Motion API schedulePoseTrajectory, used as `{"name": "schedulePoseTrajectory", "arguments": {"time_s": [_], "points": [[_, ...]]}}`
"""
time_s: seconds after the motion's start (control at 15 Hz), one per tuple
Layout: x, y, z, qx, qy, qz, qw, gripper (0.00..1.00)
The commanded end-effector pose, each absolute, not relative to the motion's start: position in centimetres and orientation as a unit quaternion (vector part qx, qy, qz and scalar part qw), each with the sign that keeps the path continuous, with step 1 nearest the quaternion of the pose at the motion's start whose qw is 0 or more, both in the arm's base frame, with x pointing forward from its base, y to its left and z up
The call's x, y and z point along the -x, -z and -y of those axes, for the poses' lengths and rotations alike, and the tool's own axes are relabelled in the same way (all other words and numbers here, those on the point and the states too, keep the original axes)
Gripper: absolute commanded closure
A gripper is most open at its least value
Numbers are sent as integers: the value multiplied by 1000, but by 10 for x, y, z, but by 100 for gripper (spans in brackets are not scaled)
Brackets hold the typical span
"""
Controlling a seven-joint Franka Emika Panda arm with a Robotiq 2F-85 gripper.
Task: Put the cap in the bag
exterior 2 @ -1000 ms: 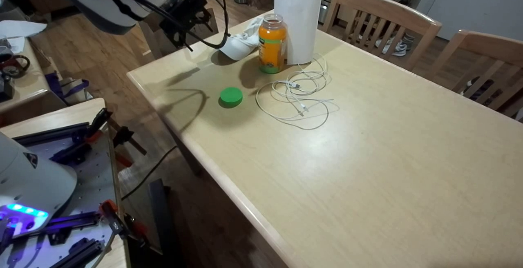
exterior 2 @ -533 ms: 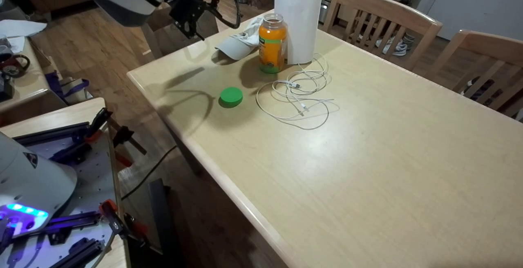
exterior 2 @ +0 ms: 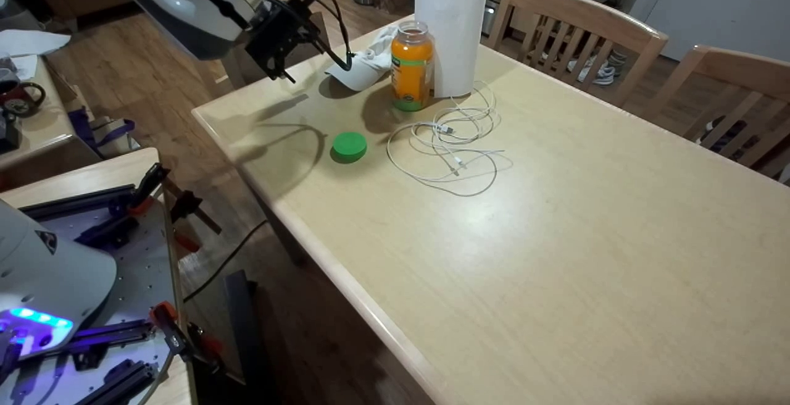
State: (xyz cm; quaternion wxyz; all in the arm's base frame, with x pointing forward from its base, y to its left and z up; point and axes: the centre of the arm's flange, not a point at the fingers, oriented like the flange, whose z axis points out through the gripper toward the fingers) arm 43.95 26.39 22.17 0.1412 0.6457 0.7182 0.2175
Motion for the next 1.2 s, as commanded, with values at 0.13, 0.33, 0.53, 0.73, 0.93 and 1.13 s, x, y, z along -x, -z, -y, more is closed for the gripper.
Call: {"name": "schedulePoseTrajectory", "arguments": {"time_s": [0.13,0.33,0.53,0.73,0.93,1.13], "points": [[-425,-176,-262,-580,-223,-760,189,0],[-426,-168,-263,-548,-219,-779,212,0],[-429,-162,-266,-516,-218,-794,235,0],[-434,-160,-269,-490,-221,-802,263,0],[-440,-161,-270,-474,-224,-802,286,0],[-453,-169,-265,-469,-229,-793,314,0]]}}
